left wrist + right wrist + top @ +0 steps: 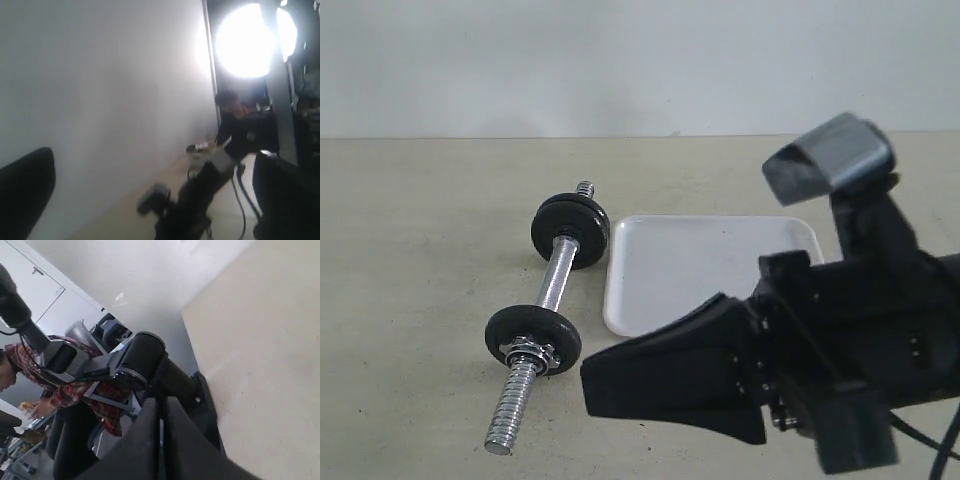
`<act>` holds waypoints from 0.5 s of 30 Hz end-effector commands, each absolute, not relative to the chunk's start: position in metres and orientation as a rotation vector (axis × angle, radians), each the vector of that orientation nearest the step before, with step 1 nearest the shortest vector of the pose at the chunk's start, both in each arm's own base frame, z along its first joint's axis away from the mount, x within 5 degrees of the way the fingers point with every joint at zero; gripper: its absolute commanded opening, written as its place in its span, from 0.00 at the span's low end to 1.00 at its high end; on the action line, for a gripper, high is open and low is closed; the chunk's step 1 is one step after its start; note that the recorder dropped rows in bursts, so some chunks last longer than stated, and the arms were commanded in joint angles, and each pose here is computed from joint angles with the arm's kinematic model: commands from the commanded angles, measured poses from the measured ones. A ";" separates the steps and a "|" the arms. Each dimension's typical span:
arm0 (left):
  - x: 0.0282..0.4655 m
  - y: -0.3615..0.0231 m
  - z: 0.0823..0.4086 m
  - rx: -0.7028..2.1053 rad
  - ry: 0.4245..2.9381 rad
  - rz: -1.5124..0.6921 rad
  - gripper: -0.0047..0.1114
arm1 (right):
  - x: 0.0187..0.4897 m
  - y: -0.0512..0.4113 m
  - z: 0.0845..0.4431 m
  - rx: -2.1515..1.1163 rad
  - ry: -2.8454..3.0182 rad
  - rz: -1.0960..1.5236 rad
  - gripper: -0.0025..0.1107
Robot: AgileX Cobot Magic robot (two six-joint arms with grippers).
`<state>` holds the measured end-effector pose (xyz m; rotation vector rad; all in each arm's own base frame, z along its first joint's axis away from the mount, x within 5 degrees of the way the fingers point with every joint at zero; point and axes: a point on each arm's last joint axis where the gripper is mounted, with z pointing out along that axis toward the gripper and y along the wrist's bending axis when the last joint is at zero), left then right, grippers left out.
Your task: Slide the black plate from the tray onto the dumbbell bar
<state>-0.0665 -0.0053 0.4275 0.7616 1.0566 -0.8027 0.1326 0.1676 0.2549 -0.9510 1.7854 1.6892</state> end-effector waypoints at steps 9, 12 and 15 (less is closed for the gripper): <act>-0.071 0.003 0.381 0.820 1.346 -0.736 0.95 | 0.061 0.129 0.362 -1.084 1.260 1.583 0.02; -0.067 0.000 0.368 0.833 1.390 -0.745 0.95 | 0.033 0.114 0.384 -1.106 1.136 1.553 0.02; -0.060 -0.007 0.360 0.803 1.413 -0.812 0.95 | 0.004 0.098 0.398 -1.130 1.013 1.513 0.02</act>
